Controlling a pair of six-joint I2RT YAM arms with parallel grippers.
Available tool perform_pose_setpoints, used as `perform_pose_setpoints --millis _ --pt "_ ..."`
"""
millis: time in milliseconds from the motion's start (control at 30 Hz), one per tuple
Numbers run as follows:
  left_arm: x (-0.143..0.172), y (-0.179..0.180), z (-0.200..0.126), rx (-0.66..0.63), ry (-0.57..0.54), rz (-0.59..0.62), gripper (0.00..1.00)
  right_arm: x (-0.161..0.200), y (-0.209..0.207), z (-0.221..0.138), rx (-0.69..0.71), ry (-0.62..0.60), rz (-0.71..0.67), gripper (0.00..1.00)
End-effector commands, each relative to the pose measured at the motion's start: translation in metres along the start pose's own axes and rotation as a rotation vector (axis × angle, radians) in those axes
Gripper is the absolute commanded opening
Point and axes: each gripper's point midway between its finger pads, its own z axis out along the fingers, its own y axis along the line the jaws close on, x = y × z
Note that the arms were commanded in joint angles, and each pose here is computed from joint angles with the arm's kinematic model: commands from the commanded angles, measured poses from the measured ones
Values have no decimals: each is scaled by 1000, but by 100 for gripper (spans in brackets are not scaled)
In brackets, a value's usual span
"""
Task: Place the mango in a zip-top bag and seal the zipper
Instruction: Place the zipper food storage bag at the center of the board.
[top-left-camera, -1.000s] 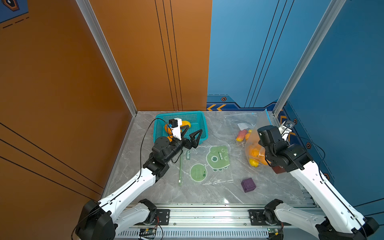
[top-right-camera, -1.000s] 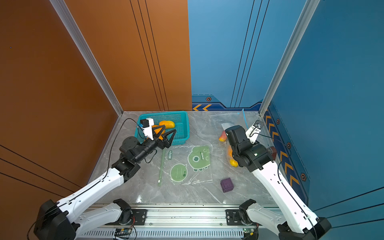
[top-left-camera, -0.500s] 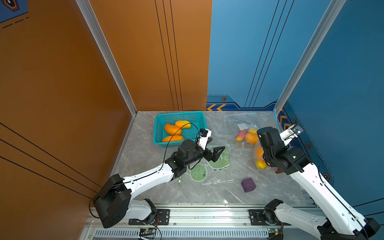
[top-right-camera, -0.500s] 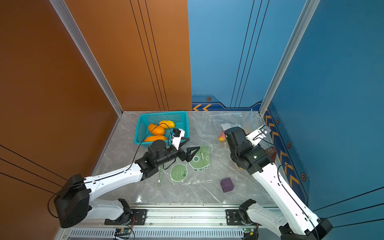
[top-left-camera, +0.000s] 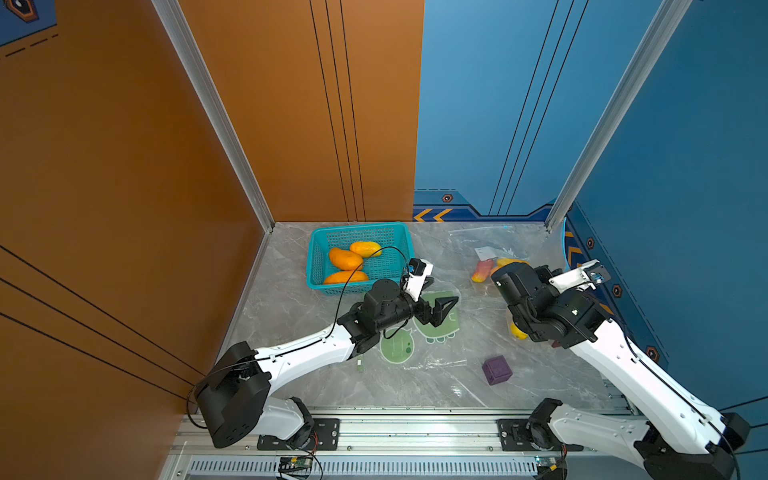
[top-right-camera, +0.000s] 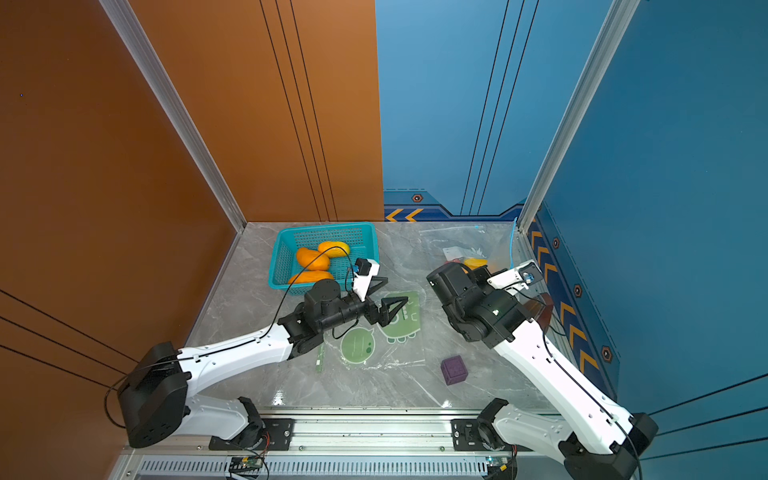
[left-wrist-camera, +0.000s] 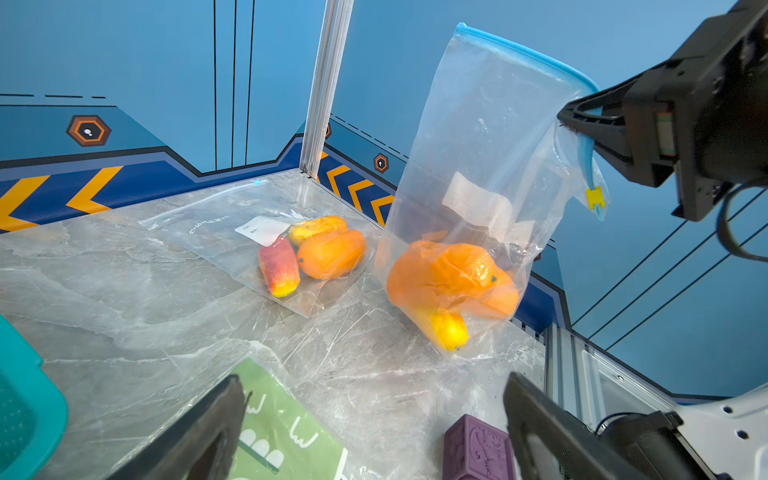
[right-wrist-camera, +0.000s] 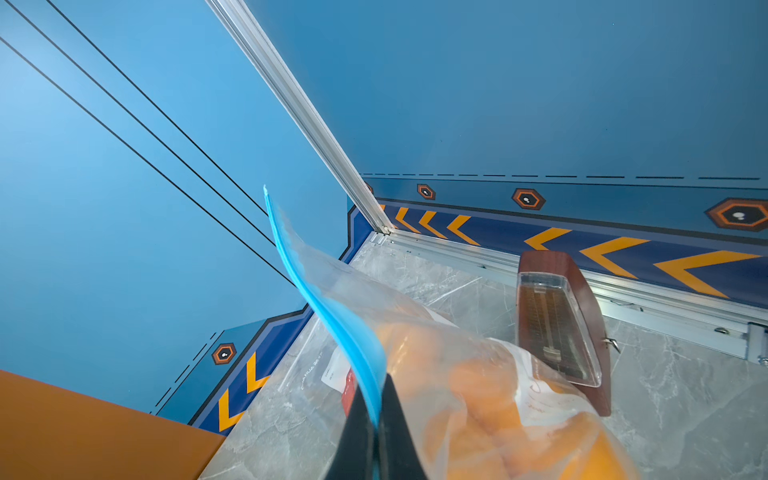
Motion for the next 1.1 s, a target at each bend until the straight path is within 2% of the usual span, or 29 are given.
perform_pose_setpoints --millis 0,233,300,567,633,733,767,800,867,1067 --pt "-15 -1 -8 36 -32 -23 98 -6 9 3 32 -85 -13 0" --pt "-11 23 -23 -18 -37 -63 98 39 15 37 159 -11 -117 1" --pt "-9 27 -25 -33 -36 -68 98 49 16 45 187 4 -139 10" --pt "-8 35 -18 -54 -30 -79 98 103 50 72 187 123 -251 27" --pt "-8 36 -16 -58 -29 -83 98 112 62 78 180 144 -277 26" --pt "-7 38 -16 -67 -29 -84 98 120 76 90 172 175 -289 14" --pt "-6 40 -16 -71 -28 -85 98 123 78 94 174 186 -286 13" --pt "-6 40 -16 -71 -29 -85 98 125 80 98 174 201 -281 17" --pt "-7 42 -17 -79 -32 -85 98 128 84 103 171 215 -274 31" --pt "-5 51 -25 -119 -41 -91 98 125 97 101 113 265 -286 54"
